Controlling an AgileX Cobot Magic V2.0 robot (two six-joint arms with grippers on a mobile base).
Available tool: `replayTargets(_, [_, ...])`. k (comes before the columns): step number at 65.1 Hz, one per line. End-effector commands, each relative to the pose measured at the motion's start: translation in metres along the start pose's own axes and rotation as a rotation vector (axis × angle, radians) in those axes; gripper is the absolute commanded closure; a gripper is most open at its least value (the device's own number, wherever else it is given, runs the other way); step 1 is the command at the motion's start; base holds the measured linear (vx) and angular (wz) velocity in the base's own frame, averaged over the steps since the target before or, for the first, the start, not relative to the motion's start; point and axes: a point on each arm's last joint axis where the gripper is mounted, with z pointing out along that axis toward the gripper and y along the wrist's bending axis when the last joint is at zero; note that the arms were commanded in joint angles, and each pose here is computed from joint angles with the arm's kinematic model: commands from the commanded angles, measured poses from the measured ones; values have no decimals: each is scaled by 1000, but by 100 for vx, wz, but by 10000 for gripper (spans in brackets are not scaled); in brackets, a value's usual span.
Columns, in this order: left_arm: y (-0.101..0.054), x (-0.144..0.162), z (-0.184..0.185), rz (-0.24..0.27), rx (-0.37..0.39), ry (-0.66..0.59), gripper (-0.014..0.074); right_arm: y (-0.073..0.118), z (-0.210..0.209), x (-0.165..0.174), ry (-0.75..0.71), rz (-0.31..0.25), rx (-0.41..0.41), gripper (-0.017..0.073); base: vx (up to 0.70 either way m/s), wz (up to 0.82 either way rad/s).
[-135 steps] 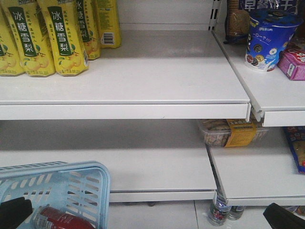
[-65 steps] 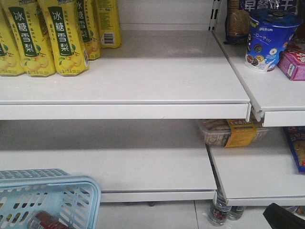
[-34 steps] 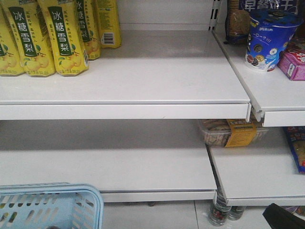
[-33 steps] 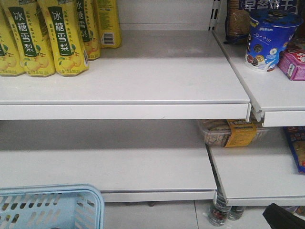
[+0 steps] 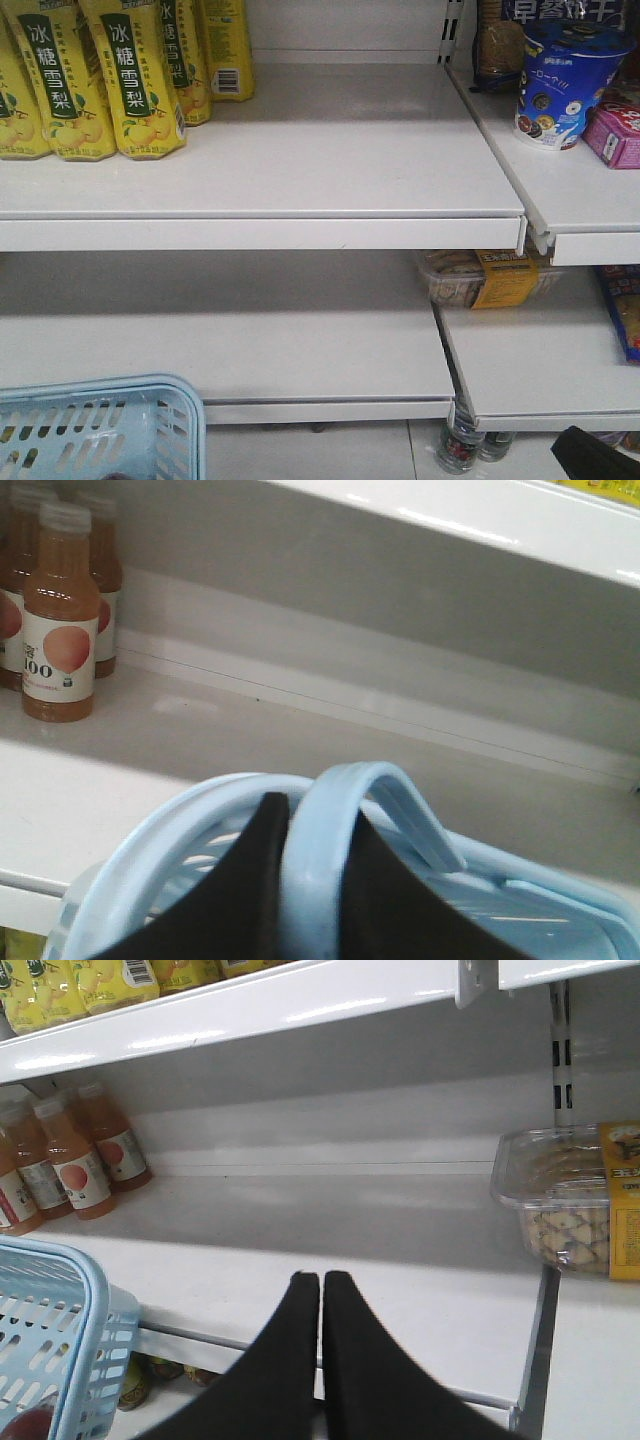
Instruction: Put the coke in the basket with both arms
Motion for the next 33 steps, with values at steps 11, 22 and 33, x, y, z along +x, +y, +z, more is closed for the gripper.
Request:
replayTargets(11, [-10,-27,-6,-52,87,-234,600,0,0,-10,-25,-22,17,564,0,0])
replayTargets(22, [-10,-29,-7,-52,96,-255,600,0,0,-10,-25,-22,17,564,0,0])
replayTargets(33, [-13,-35,-8,-52,122,-320,600,0,0,-10,-25,-22,17,564,0,0])
